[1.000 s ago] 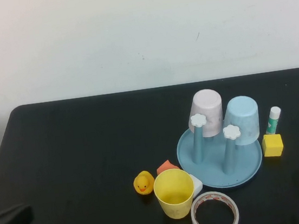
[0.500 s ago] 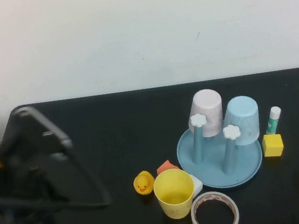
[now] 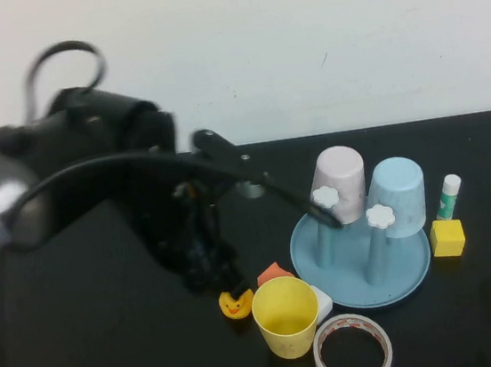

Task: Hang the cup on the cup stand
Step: Pick up the cup from the table

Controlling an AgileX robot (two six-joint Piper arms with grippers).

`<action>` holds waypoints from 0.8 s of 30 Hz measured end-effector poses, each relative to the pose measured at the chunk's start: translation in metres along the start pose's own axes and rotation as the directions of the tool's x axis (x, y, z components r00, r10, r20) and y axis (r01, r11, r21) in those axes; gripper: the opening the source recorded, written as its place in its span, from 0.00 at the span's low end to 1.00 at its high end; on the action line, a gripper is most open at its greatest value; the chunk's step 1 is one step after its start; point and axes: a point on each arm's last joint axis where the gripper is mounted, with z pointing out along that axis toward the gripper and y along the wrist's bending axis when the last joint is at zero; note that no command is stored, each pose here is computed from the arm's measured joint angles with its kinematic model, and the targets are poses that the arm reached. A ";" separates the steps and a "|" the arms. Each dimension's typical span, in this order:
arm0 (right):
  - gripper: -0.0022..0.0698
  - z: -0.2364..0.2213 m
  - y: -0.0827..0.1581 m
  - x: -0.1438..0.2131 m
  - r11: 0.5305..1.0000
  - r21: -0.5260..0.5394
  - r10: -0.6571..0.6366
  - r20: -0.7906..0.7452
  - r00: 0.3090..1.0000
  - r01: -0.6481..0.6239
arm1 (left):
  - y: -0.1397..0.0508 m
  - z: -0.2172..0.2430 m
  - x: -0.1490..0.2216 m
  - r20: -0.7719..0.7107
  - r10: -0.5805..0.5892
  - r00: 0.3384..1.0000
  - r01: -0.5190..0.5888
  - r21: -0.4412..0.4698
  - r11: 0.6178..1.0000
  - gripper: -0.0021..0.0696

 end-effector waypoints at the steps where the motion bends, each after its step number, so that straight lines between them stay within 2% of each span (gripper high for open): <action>1: 0.03 0.000 0.000 0.000 1.000 0.000 0.000 0.000 1.000 0.000 | 0.000 0.008 -0.006 -0.010 -0.012 1.000 0.012 0.014 1.000 0.52; 3: 0.03 0.000 0.000 0.000 1.000 0.000 0.000 0.000 1.000 0.000 | 0.002 0.022 -0.015 -0.030 -0.043 0.999 0.043 0.026 0.999 0.73; 4: 0.03 0.000 0.000 0.000 1.000 0.000 0.000 -0.001 1.000 0.000 | 0.003 0.030 -0.019 -0.042 -0.061 0.997 0.063 0.030 0.998 0.80; 7: 0.03 0.000 0.000 0.000 1.000 0.000 0.000 -0.001 1.000 0.000 | 0.006 0.053 -0.028 -0.079 -0.097 0.992 0.100 0.037 0.994 0.89; 10: 0.03 0.000 0.000 0.000 1.000 -0.001 0.002 -0.001 1.000 -0.002 | 0.007 0.076 -0.035 -0.103 -0.111 0.988 0.117 0.055 0.992 0.88; 14: 0.03 0.000 0.000 0.000 1.000 -0.001 0.000 -0.002 1.000 0.000 | 0.007 0.100 -0.041 -0.094 -0.125 0.988 0.132 0.068 0.989 0.82; 24: 0.03 0.000 0.000 0.000 1.000 -0.001 -0.021 -0.004 1.000 0.021 | 0.010 0.130 -0.048 -0.034 -0.141 0.989 0.143 0.060 0.988 0.71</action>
